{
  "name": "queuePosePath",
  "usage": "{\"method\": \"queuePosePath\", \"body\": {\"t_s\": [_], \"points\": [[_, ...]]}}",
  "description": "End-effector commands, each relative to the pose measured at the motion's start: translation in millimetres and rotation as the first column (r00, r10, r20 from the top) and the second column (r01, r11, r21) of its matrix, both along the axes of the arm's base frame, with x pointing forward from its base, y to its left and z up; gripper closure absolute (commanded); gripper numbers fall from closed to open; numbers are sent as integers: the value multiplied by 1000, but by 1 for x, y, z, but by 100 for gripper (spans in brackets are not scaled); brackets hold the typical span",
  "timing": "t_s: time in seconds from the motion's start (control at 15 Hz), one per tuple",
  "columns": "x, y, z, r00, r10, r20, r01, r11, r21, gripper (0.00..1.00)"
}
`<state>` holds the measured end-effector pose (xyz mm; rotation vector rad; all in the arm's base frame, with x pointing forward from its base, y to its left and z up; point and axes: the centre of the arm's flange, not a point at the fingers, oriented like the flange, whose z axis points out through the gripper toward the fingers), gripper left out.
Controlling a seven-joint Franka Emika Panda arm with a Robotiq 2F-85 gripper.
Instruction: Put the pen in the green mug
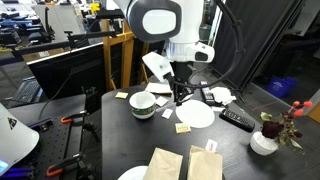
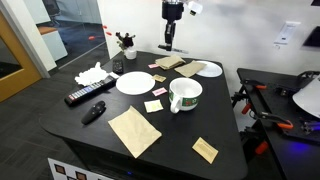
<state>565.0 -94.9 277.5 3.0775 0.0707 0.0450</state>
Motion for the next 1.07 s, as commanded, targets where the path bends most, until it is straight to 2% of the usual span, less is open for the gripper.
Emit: {"method": "queuePosePath", "body": {"t_s": [0.0,0.2,0.6,1.0], "points": [[-32,21,18,992,124,22,-124,992,8,96],[-42,38,23,974,227,22,-228,973,20,96],[-50,71,24,917,397,30,-398,917,35,96],[-57,95,16,853,508,116,-518,852,76,96]]}}
